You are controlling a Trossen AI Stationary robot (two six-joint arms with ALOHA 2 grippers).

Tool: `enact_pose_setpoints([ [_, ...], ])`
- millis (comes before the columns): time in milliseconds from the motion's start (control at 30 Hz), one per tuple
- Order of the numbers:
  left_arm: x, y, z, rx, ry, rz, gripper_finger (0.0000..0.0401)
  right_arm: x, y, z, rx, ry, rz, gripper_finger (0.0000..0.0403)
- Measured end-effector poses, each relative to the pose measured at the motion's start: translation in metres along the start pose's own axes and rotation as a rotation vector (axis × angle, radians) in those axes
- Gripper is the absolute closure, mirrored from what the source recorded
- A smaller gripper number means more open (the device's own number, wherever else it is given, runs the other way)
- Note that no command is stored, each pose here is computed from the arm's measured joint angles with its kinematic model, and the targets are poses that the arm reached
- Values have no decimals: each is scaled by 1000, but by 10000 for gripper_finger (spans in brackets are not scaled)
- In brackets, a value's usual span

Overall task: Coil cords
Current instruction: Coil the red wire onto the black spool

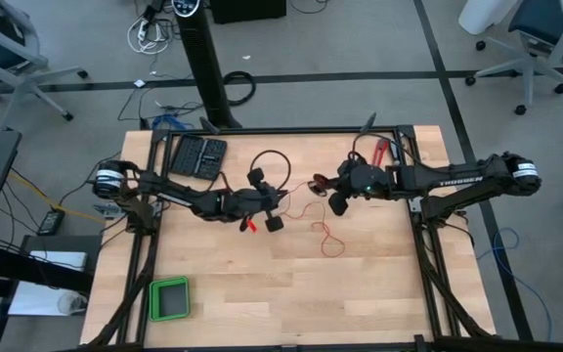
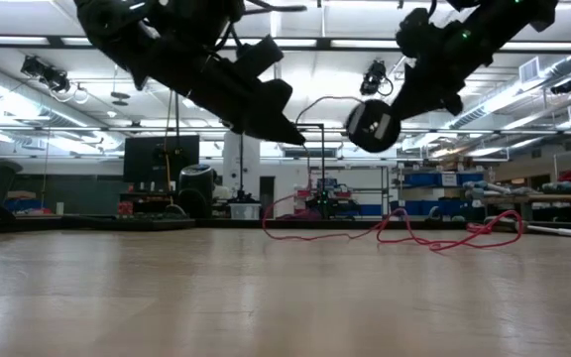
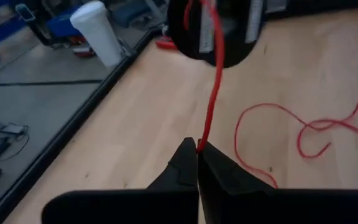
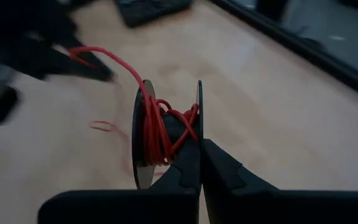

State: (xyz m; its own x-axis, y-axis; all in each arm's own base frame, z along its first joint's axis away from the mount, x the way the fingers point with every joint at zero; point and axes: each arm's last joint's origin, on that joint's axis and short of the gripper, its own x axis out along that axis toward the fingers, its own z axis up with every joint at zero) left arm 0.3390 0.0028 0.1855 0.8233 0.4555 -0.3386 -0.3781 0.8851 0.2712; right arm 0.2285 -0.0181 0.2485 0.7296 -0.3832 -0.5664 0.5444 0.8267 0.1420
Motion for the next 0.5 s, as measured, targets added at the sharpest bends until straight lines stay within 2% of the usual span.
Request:
enact_pose_setpoints([
  [200, 4, 4, 5, 27, 83, 26, 401, 7, 9, 5, 20, -19, 147, 403],
  [500, 7, 14, -7, -34, 205, 54, 400, 6, 12, 11, 39, -72, 190, 402],
])
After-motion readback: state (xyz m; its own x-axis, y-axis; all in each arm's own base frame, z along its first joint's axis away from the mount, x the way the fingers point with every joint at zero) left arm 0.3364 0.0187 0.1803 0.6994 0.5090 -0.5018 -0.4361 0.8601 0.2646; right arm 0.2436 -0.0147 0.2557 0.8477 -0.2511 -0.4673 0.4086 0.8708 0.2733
